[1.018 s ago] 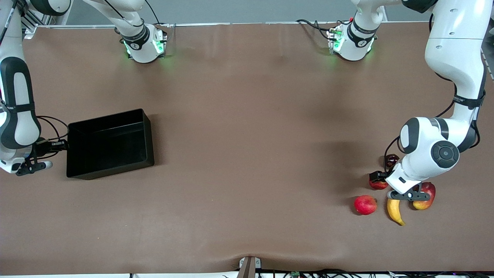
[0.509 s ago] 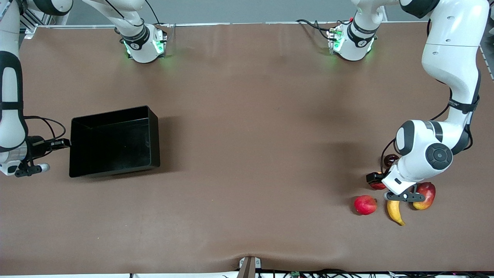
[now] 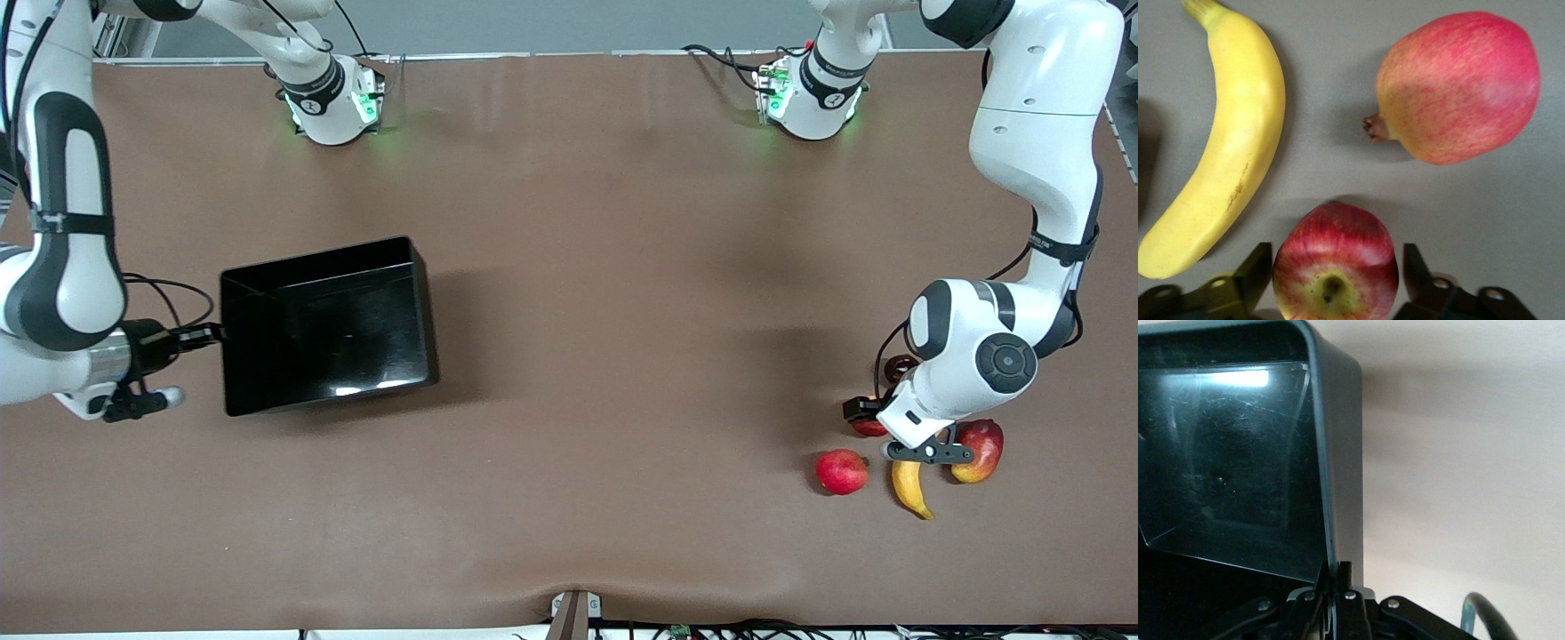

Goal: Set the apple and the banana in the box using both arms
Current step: 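Grasp the apple with the left gripper while the right gripper pushes the box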

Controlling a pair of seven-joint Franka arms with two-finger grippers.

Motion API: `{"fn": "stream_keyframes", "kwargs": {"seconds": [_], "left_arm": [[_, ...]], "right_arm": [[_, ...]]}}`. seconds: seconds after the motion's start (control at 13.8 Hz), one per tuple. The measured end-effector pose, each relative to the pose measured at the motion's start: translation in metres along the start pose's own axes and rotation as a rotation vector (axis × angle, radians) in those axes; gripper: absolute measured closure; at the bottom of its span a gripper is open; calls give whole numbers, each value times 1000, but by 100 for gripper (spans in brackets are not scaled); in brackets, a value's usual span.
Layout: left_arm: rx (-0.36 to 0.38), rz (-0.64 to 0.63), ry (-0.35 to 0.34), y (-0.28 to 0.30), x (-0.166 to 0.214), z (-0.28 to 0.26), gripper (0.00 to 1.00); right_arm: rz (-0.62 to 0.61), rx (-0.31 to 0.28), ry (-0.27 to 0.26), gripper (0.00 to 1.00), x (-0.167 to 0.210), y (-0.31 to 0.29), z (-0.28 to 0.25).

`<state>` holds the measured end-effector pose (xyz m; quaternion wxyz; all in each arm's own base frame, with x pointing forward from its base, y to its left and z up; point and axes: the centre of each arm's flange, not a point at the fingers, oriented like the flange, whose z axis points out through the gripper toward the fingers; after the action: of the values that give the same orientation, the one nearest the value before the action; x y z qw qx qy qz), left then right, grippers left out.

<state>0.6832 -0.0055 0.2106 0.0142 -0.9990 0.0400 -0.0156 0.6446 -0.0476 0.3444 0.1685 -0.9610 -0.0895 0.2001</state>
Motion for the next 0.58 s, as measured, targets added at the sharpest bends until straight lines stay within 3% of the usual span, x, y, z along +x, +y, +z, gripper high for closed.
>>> {"fn": "stream_keyframes", "kwargs": {"seconds": [0.07, 0.58], "left_arm": [[0, 3, 2, 0, 1, -1, 27], [3, 9, 27, 3, 7, -32, 27]], "right_arm": [[-10, 1, -6, 94, 5, -19, 4], [40, 51, -11, 94, 34, -132, 38]]}}
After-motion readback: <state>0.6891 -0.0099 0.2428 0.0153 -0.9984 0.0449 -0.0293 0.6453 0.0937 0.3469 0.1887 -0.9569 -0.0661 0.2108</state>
